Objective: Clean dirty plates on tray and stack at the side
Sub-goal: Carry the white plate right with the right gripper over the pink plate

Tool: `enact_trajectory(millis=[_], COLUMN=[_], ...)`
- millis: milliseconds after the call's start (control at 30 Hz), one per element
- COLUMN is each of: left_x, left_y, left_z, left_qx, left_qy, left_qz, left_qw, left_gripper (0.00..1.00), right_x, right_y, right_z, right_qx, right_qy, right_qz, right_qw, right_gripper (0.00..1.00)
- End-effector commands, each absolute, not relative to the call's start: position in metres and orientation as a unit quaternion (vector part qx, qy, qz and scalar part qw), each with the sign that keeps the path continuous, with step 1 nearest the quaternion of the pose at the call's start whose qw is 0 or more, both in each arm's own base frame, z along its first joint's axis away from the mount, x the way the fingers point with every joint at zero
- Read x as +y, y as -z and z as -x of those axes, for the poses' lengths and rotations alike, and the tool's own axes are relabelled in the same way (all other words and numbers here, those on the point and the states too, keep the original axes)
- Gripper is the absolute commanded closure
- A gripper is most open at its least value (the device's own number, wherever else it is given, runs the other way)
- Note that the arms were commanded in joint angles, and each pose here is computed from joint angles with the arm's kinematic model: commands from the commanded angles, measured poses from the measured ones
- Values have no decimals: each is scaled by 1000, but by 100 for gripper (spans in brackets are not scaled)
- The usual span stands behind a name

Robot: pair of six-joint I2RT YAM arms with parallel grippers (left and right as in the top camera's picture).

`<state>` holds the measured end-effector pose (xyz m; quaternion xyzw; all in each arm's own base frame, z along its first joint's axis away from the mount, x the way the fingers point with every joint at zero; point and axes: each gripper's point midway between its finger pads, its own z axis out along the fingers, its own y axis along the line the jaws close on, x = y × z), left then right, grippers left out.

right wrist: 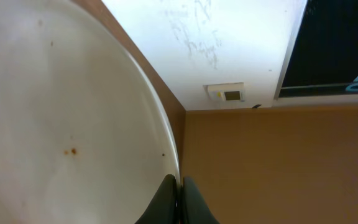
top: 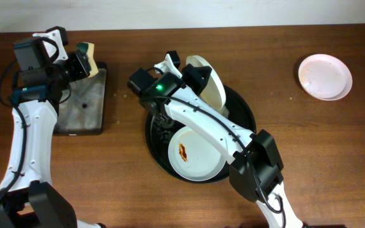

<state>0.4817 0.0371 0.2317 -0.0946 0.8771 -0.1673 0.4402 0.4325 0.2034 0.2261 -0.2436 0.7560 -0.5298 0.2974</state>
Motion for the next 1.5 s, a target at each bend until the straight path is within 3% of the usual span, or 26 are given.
enact_trajectory(millis=[0,267,333,700,800,1033,1300,1467], left_x=[36,36,37,37,37,36,36,36], left_y=[-244,-242,-242,-240,-240,-237,-234,-232], left_z=[-478,-477,-477,-475,-475,-473,-471,-469], left_qx=[872,875,875,877,877,880,883,886], left_qy=[167,167,166,167,167,167,168,167], left_qz=[75,77,76,77,78,79,81,84], left_qw=[454,448,448,444,444,438,430,425], left_gripper=[99,99,99,99,100,99,99,100], right_x=[206,211,204,202,193,156,133,123], right_y=[-241,-225,-238,-210,-187,-152,-162,-176], right_z=[-434,-427,-430,-429,-432,-446,-477,-491], right_qx=[753,771,758,810,851,950,985,970], right_qy=[526,501,523,458,404,226,-17,-173], right_qz=[228,262,228,231,226,112,7,-5], right_qw=[323,293,318,285,249,184,174,170], right_gripper=[96,96,96,96,96,96,96,96])
